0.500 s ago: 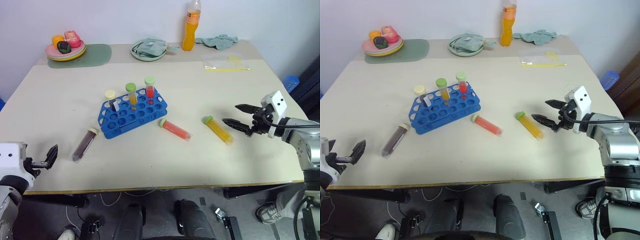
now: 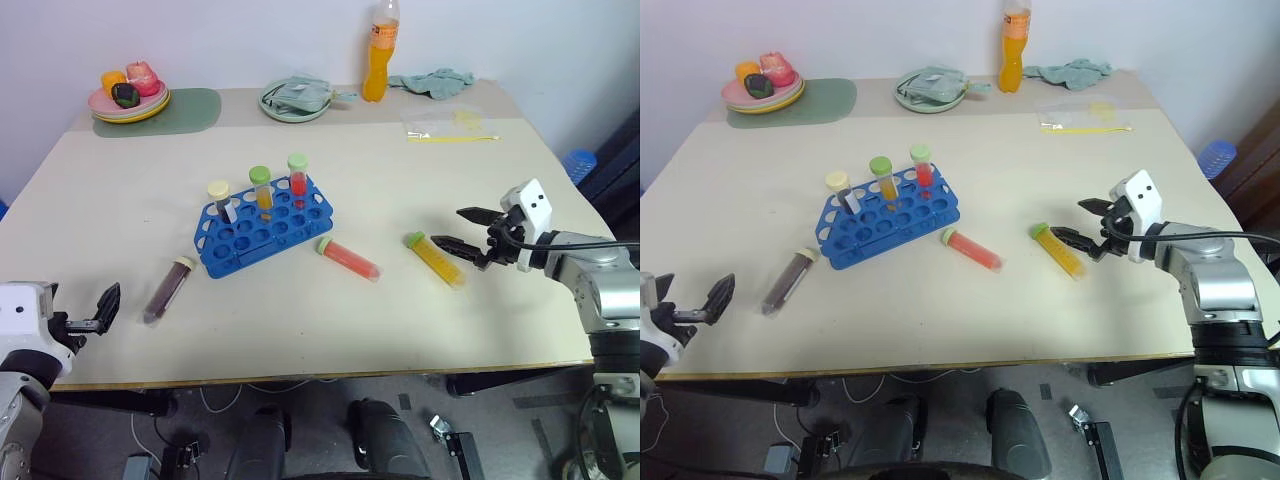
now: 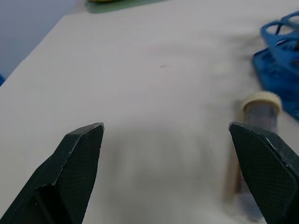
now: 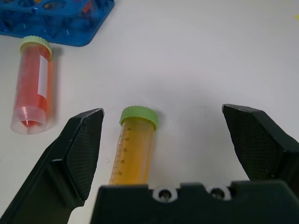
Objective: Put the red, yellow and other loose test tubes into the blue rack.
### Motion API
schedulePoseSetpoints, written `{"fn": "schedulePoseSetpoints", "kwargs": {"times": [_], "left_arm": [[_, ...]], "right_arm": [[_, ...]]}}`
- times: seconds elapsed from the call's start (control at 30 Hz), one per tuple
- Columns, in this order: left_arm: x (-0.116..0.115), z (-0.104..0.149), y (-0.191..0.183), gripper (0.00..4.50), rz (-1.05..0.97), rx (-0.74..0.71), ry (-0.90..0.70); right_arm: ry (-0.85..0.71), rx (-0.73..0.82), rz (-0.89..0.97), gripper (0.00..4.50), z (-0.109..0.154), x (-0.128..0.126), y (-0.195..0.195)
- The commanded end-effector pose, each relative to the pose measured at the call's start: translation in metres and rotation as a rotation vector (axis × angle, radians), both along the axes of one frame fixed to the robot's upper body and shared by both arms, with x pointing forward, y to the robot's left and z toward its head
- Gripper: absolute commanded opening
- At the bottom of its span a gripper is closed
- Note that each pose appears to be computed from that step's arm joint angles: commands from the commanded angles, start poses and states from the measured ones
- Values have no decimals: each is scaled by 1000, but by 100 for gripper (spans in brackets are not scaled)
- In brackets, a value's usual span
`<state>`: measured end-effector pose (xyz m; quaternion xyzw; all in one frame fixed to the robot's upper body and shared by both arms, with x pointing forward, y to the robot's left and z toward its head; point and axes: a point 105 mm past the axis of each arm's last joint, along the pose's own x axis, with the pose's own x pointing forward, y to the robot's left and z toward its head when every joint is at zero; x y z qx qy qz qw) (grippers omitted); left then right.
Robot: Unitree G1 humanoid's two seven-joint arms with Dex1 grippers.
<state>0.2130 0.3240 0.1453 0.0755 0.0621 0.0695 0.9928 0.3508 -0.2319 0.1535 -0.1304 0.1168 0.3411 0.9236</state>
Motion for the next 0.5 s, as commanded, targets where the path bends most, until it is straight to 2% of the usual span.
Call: {"fn": "schedulePoseSetpoints", "kwargs": {"times": [0.03,0.23,0.5], "left_arm": [[6,14,-8,442,-40,2,-71],[24,15,-23,442,-129,-1,-64],[35,15,-59,442,-306,-7,-53]], "right_arm": [[-76,24,4,450,23,-2,6],[-58,41,31,450,28,-21,14],[-45,-13,97,450,39,-23,33]]}}
